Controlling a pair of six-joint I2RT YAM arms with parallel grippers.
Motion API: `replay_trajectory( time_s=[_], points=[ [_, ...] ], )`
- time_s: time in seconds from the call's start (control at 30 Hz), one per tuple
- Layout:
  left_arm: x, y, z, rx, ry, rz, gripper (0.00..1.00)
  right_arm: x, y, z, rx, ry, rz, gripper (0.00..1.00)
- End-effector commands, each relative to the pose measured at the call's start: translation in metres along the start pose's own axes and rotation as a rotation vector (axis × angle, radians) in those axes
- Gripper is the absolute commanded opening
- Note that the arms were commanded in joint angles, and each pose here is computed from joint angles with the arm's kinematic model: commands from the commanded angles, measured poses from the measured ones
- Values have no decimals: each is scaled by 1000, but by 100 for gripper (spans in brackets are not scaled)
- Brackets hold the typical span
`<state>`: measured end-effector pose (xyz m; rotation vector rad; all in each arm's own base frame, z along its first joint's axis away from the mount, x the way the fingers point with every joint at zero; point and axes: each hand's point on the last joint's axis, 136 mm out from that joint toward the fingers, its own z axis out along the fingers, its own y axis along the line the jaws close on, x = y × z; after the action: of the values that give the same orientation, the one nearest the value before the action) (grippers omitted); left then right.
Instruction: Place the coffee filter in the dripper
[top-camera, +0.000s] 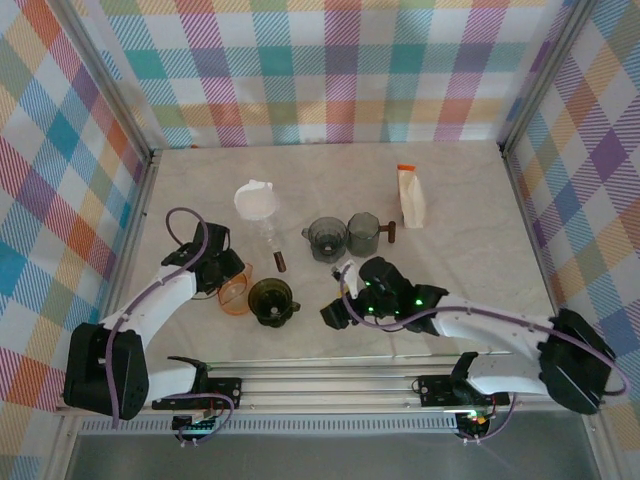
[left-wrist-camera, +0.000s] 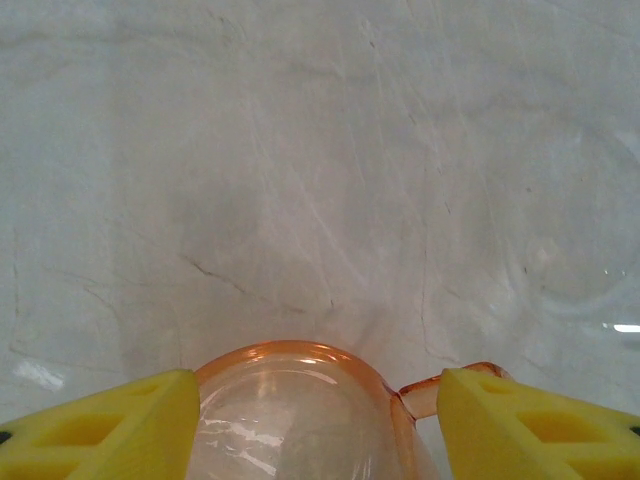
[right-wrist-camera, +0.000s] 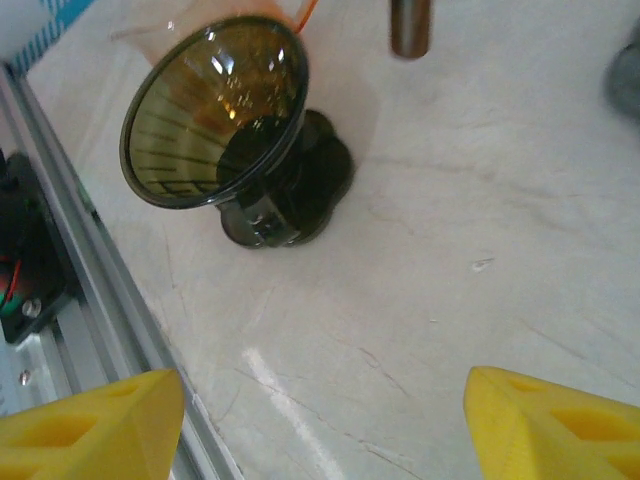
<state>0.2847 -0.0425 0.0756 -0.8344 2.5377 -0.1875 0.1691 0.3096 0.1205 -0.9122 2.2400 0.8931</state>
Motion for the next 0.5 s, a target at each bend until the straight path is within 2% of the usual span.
replay_trajectory(
  time_s=[0.0,0.3,0.47],
  points=[
    [18,5,2,-7,51,-3,64,-18,24,16,-115,3,-84,74],
    [31,3,5,10,70,13,64,-25,12,54,-73,81,-191,73],
    [29,1,5,13,70,21,64,-12,14,70,-122,149,-266,71]
  ],
)
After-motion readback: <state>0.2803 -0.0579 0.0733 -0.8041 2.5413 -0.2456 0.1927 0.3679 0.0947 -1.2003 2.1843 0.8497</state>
